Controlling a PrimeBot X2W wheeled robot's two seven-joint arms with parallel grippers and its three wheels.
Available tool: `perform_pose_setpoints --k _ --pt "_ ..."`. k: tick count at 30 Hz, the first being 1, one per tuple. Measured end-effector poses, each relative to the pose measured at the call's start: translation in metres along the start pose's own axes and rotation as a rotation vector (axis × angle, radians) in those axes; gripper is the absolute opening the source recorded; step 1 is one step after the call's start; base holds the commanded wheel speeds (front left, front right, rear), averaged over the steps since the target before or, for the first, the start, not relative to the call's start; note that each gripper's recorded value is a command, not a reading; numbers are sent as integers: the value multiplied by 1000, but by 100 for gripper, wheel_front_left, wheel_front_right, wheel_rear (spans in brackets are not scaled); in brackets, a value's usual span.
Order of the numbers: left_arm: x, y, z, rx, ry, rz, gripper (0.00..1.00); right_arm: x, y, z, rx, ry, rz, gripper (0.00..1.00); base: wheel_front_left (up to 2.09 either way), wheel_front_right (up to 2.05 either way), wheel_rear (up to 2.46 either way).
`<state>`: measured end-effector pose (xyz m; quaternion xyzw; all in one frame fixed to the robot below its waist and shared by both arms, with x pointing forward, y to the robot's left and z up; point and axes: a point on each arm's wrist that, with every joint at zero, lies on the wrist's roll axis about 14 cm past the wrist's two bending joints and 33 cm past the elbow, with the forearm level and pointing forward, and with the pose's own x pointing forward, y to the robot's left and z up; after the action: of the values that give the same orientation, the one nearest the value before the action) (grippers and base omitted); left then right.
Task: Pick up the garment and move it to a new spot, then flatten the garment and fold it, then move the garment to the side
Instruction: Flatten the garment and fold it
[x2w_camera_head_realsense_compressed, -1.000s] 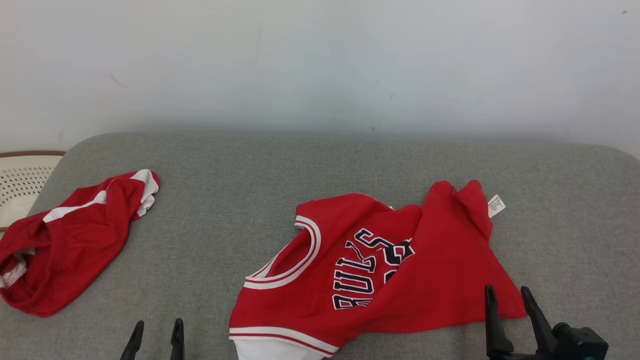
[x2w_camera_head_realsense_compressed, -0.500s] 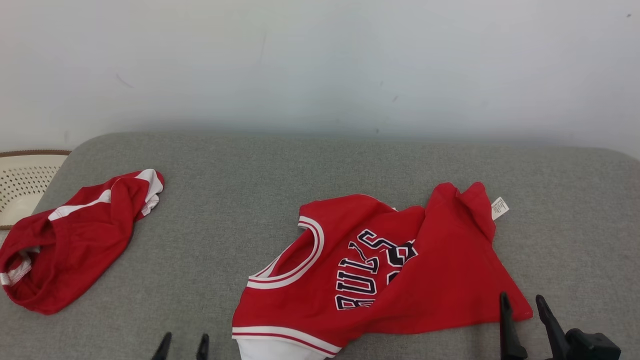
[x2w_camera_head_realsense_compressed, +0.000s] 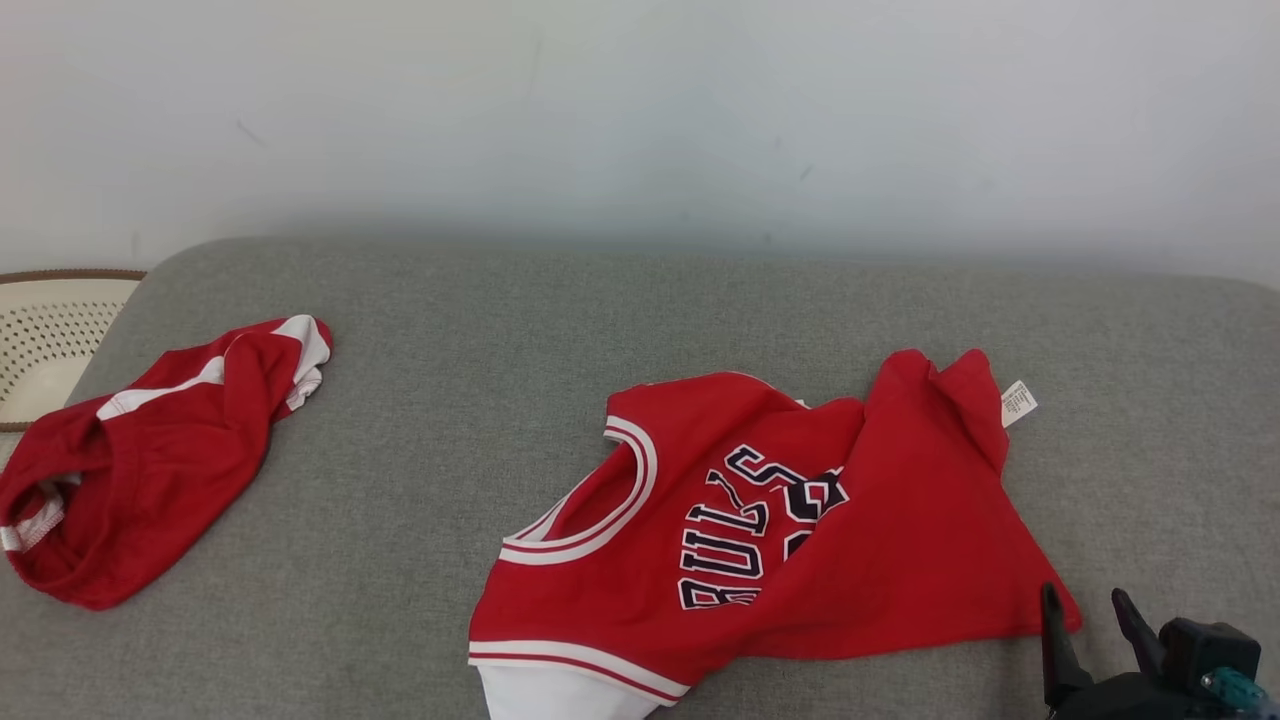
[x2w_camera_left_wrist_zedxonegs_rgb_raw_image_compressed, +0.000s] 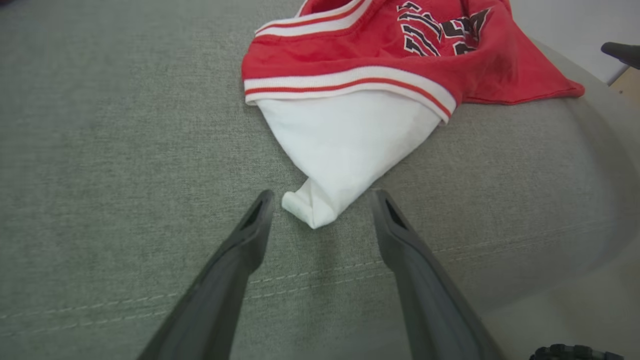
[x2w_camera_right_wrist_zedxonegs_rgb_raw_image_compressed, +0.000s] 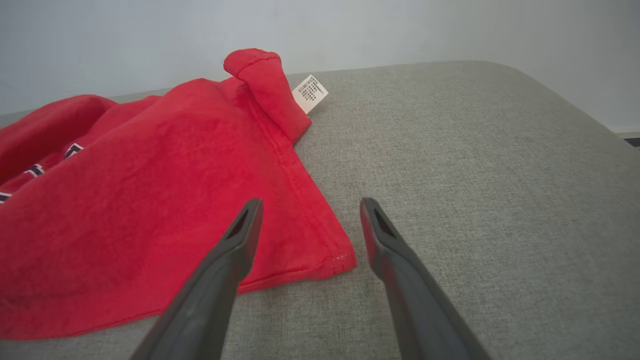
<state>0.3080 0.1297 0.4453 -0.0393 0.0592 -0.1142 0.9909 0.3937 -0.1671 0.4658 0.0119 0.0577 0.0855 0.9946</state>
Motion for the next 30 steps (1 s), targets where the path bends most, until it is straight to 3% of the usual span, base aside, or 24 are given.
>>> perform_pose_setpoints --k 21,22,23,24,30 --pt "35 -19 -44 65 175 -141 100 35 -28 -55 -6 202 -60 100 0 0 0" --pt "36 -19 -46 61 180 -142 100 36 -28 -56 -7 204 -59 90 0 0 0" --pt "37 -19 -47 59 185 -140 15 37 -27 -56 -8 203 -58 17 0 0 0" --pt "38 -19 -47 61 188 -143 0 39 -26 -56 -10 203 -54 0 0 0 0" --pt "43 -20 -34 68 147 -147 0 43 -18 -51 -6 172 -37 0 0 0 0"
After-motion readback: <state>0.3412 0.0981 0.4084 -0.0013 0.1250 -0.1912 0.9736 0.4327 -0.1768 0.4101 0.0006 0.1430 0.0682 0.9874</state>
